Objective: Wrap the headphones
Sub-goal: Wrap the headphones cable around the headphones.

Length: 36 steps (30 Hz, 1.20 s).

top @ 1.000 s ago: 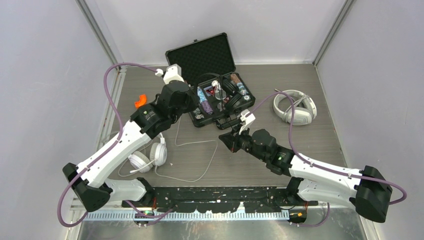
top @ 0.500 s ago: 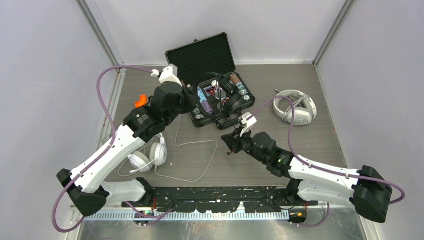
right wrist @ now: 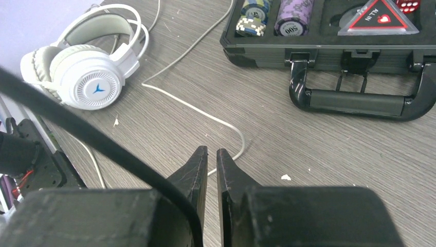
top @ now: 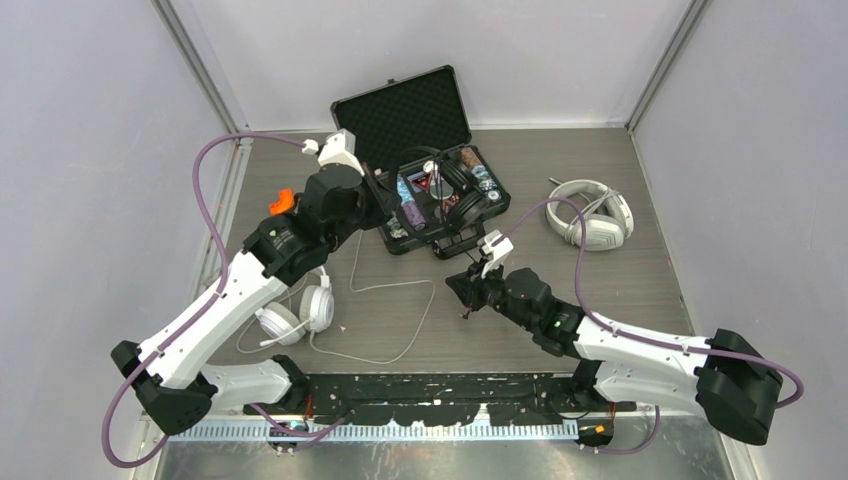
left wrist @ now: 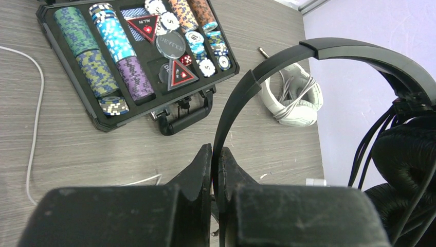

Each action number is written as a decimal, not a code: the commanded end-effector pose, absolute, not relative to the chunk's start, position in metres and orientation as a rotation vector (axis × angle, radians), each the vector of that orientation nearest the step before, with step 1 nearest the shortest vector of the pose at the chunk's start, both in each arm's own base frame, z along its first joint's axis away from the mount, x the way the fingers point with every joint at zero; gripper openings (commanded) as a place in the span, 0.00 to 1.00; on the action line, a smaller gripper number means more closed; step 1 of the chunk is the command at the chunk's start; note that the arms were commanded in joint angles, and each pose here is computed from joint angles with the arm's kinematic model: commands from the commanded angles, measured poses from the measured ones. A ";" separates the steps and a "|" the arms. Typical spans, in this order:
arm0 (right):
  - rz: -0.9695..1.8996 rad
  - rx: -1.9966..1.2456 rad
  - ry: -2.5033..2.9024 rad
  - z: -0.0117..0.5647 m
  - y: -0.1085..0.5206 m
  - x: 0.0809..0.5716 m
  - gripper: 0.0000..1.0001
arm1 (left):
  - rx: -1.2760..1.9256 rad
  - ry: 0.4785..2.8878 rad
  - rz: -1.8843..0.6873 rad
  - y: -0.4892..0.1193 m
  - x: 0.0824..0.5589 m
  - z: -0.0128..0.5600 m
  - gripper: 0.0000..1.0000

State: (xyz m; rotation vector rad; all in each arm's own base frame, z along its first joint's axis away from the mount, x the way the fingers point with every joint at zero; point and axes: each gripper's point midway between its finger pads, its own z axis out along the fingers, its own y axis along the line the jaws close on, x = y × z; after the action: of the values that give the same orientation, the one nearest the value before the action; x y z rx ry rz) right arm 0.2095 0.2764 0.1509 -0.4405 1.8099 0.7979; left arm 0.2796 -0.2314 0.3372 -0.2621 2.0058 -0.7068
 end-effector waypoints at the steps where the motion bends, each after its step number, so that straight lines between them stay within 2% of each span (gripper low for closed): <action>1: 0.821 -0.418 1.754 0.162 0.276 0.215 0.18 | -0.285 1.890 -0.806 -0.229 0.279 0.383 0.00; 12: 0.866 -0.420 1.779 0.148 0.265 0.215 0.18 | -0.254 1.900 -0.818 -0.229 0.278 0.387 0.00; 17: 0.938 -0.413 1.786 0.151 0.261 0.216 0.01 | -0.174 1.913 -0.843 -0.232 0.276 0.388 0.00; 20: 0.980 -0.400 1.789 0.155 0.258 0.218 0.00 | -0.115 1.923 -0.857 -0.233 0.272 0.388 0.00; 27: 1.063 -0.423 1.813 0.161 0.258 0.216 0.00 | 0.157 1.910 -0.930 -0.239 0.256 0.387 0.00; 36: 1.155 -0.450 1.932 0.168 0.260 0.210 0.00 | 0.752 1.856 -0.952 -0.256 0.226 0.355 0.00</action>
State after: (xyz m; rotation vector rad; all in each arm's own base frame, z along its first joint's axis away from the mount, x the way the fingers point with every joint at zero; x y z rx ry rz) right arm 0.2117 0.2569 0.1517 -0.4490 1.8877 1.0851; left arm 0.2564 -0.2390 0.3435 0.3768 2.0089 -0.8597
